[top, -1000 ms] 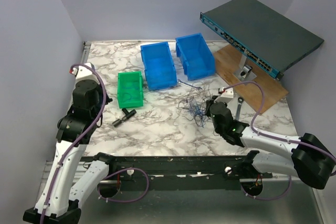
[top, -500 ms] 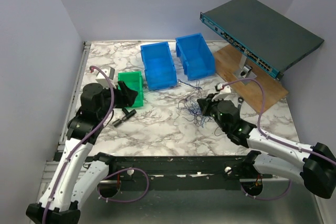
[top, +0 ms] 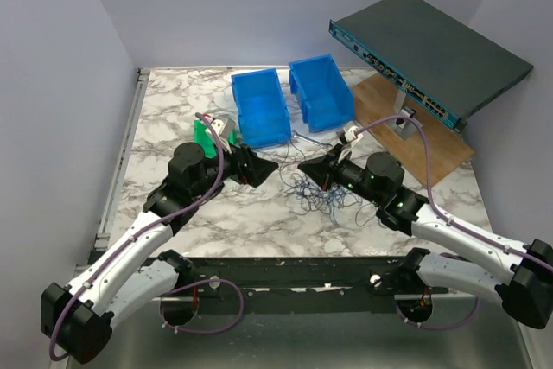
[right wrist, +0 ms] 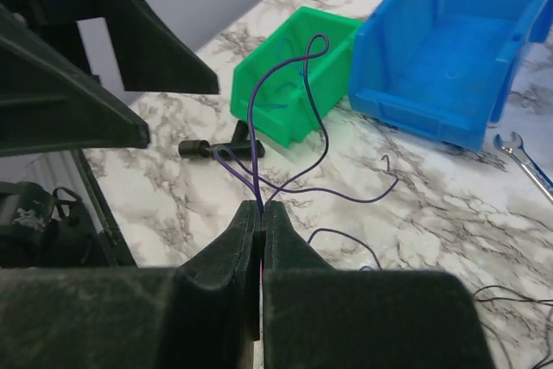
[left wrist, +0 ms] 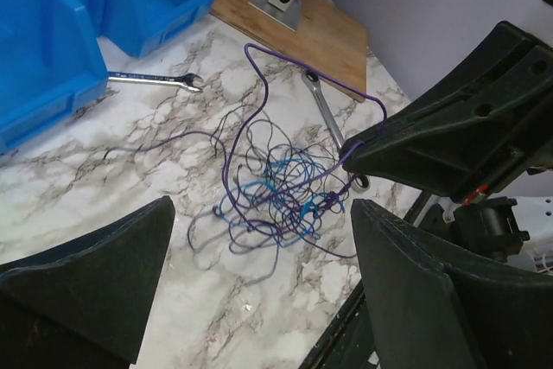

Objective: Untangle the cables
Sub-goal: Untie the cable.

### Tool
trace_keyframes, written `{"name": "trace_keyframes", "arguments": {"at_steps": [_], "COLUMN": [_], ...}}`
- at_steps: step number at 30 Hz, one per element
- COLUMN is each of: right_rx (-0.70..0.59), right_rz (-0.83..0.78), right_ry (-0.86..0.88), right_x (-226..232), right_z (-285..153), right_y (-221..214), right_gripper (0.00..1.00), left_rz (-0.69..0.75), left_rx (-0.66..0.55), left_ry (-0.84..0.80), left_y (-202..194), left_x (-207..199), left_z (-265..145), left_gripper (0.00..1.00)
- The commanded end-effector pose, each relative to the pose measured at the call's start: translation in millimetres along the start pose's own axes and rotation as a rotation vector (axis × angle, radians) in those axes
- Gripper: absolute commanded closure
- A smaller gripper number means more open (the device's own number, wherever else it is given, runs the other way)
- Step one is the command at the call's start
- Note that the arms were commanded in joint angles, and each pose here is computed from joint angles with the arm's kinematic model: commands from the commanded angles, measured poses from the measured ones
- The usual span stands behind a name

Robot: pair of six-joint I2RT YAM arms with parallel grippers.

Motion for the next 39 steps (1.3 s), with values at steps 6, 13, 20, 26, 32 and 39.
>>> {"name": "trace_keyframes", "arguments": {"at_steps": [6, 13, 20, 26, 32, 39], "right_rx": [-0.006, 0.026, 0.026, 0.031, 0.02, 0.026], "right_rz": [-0.023, -0.016, -0.01, -0.008, 0.004, 0.005], "right_ry": [0.164, 0.198, 0.228, 0.217, 0.168, 0.059], "right_x": [18, 20, 23, 22, 18, 7], "right_z": [2, 6, 6, 7, 8, 10], "right_y": [23, 15, 17, 17, 15, 13], "right_gripper": [0.99, 0.99, 0.99, 0.99, 0.99, 0.99], "left_rz": [0.02, -0.033, 0.02, 0.001, 0.01, 0.029], "left_rx": [-0.08, -0.144, 0.017, 0.082, 0.104, 0.061], "left_ry": [-0.074, -0.006, 0.121, 0.089, 0.014, 0.089], "left_y": [5, 20, 24, 18, 20, 20], "left_x": [-10, -16, -5, 0, -6, -1], "left_z": [15, 8, 29, 52, 61, 45], "left_gripper": [0.08, 0.03, 0.03, 0.21, 0.24, 0.06]}}
Point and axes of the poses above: each gripper's point midway between its finger pads, its own z axis out along the fingers, its own x axis along the line the jaws close on, y = z × x, the point moved 8 cm from there along -z, back along the fingers, and after that the axes turned 8 degrees about -z, right-handed, at the moved point
